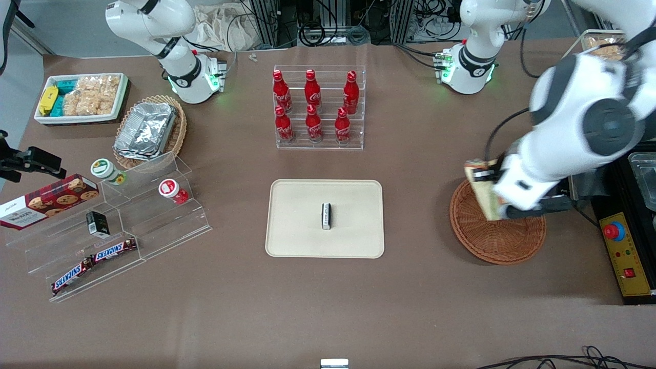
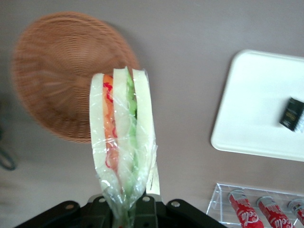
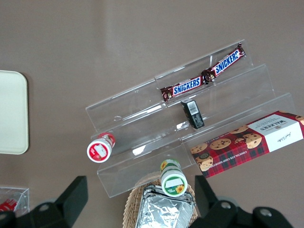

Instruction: Place sandwich from basket to tray

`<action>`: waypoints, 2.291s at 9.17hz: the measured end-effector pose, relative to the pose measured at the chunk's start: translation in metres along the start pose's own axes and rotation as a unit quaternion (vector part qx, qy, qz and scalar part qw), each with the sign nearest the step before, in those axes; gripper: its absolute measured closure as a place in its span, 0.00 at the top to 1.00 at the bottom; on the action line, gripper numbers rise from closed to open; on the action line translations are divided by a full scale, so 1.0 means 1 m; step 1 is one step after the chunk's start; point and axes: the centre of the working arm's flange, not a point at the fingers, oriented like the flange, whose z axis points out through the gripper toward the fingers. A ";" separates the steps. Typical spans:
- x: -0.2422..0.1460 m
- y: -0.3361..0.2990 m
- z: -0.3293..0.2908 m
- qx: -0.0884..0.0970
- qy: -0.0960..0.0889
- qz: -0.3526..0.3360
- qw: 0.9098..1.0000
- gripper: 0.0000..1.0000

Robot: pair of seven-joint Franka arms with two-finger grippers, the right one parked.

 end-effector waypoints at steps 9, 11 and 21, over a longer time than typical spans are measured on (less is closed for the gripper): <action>-0.005 0.196 0.256 -0.008 -0.009 0.162 0.987 0.17; -0.005 0.198 0.266 -0.004 -0.014 0.162 0.987 0.22; -0.007 0.040 -0.017 0.063 0.065 0.093 0.992 1.00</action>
